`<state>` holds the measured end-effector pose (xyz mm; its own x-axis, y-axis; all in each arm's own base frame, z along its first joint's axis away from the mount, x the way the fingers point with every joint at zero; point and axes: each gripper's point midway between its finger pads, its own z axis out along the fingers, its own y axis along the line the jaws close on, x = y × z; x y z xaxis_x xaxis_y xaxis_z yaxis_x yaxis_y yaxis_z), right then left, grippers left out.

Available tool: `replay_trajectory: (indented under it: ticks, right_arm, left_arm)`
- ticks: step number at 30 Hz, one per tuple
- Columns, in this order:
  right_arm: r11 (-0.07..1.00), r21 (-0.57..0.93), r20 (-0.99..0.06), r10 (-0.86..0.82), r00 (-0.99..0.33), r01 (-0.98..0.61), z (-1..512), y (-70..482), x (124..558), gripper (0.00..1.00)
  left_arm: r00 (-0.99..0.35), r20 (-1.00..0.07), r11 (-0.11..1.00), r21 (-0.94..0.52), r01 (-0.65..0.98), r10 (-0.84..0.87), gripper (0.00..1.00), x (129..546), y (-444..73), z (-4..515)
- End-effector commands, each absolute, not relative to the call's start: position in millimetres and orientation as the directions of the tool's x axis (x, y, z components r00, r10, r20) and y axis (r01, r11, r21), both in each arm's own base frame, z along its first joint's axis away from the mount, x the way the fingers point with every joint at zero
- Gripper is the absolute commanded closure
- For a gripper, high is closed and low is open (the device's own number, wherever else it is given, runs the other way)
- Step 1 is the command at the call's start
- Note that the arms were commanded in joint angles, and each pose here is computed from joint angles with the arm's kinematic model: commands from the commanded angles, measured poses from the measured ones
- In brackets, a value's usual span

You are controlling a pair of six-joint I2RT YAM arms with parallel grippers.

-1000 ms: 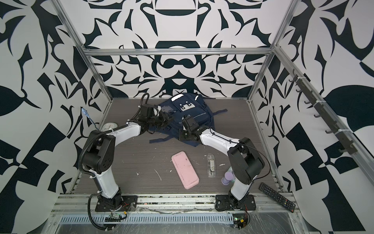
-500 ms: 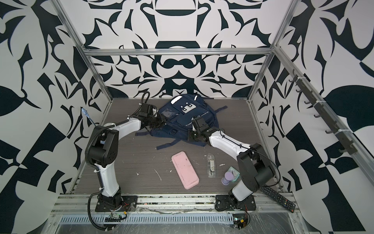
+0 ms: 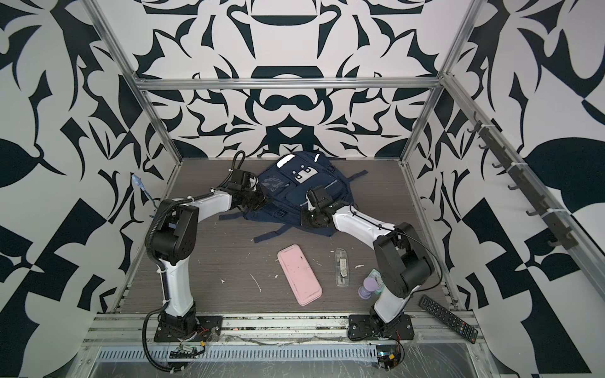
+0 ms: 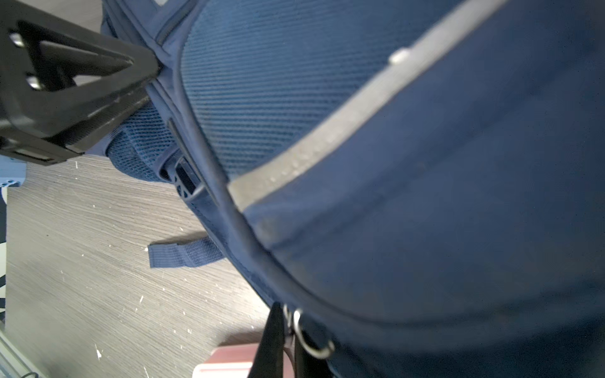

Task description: Pack the student bag

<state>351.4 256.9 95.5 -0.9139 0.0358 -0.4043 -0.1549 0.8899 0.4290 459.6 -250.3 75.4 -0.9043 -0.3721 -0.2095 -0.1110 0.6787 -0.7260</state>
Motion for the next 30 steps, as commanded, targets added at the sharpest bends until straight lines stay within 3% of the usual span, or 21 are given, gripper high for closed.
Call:
replay_trajectory:
  ticks: [1, 12, 30]
  right_arm:
    - [0.840, 0.484, -0.480, 0.019, -0.877, -0.247, 132, 295, 371, 1.00]
    - [0.793, 0.520, -0.477, -0.039, -0.878, -0.317, 130, 378, 403, 1.00]
    - [0.750, 0.554, -0.507, -0.038, -0.861, -0.360, 140, 421, 444, 1.00]
  left_arm:
    - [-0.898, -0.233, 0.663, -0.744, -0.083, -0.374, 0.92, 461, -252, 86]
    - [-0.891, -0.235, 0.624, -0.778, -0.067, -0.389, 0.99, 456, -254, 101]
    - [-0.880, -0.228, 0.615, -0.783, -0.088, -0.417, 1.00, 455, -243, 99]
